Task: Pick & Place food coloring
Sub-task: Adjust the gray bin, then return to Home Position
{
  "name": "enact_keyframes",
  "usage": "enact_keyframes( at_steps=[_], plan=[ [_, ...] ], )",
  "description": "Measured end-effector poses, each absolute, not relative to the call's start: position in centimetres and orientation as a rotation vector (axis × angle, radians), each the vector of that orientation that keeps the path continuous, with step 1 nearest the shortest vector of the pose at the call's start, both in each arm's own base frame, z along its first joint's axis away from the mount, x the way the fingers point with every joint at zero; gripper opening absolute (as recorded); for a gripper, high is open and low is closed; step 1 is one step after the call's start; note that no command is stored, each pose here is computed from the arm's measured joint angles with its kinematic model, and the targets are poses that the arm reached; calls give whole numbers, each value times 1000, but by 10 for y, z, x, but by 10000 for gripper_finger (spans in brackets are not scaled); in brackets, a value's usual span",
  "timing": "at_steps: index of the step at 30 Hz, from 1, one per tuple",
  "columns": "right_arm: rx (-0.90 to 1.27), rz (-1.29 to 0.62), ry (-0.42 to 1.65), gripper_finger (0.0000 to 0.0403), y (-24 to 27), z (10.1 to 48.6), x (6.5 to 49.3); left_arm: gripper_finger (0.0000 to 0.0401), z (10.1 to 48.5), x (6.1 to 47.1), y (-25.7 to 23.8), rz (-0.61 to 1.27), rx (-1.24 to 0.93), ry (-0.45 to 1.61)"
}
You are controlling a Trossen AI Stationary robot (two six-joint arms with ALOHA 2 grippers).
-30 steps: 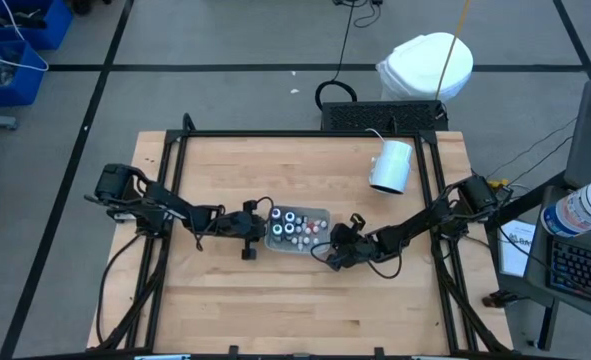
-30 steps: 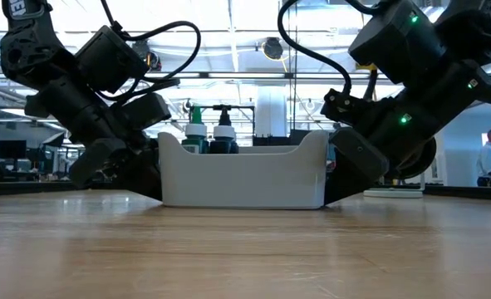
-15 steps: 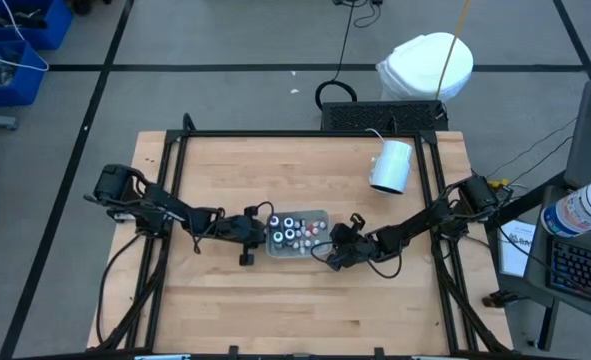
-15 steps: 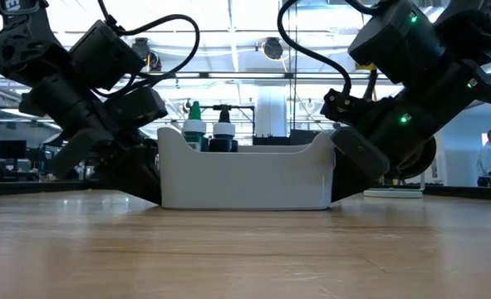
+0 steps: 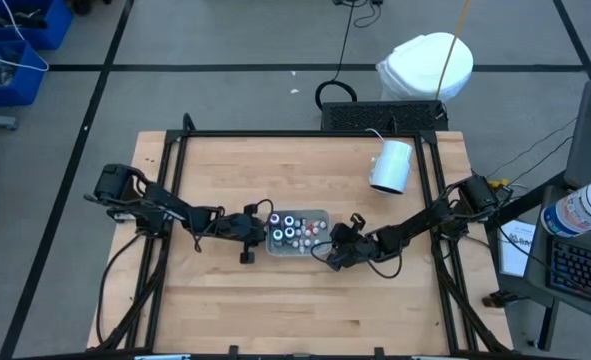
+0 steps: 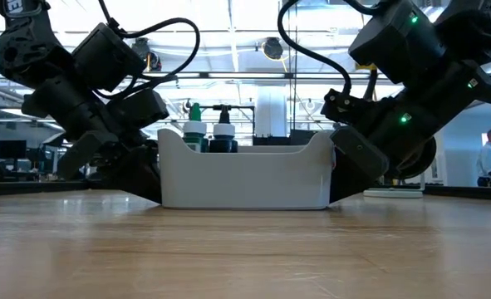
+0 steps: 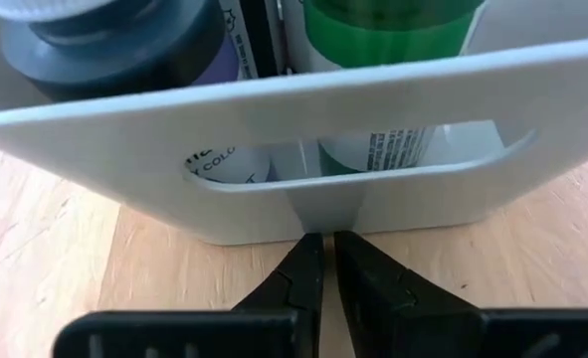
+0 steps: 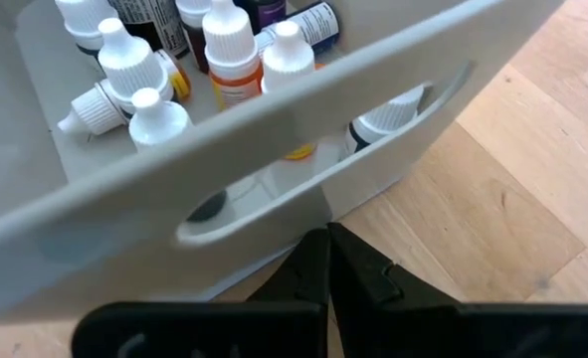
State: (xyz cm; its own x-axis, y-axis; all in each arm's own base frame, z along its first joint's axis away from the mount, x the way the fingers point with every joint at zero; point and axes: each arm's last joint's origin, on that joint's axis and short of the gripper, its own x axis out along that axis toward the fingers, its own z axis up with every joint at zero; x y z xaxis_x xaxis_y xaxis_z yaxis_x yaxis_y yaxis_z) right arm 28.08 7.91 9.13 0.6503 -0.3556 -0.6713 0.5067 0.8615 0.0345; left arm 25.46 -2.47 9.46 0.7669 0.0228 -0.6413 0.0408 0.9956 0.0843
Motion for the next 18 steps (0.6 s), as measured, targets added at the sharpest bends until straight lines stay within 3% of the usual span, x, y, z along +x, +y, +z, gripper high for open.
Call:
enact_keyframes(
  at_steps=[18],
  plan=[
    [96,-467,787,0,90,122,255,42,125,234,-31,8,135,745]
  ],
)
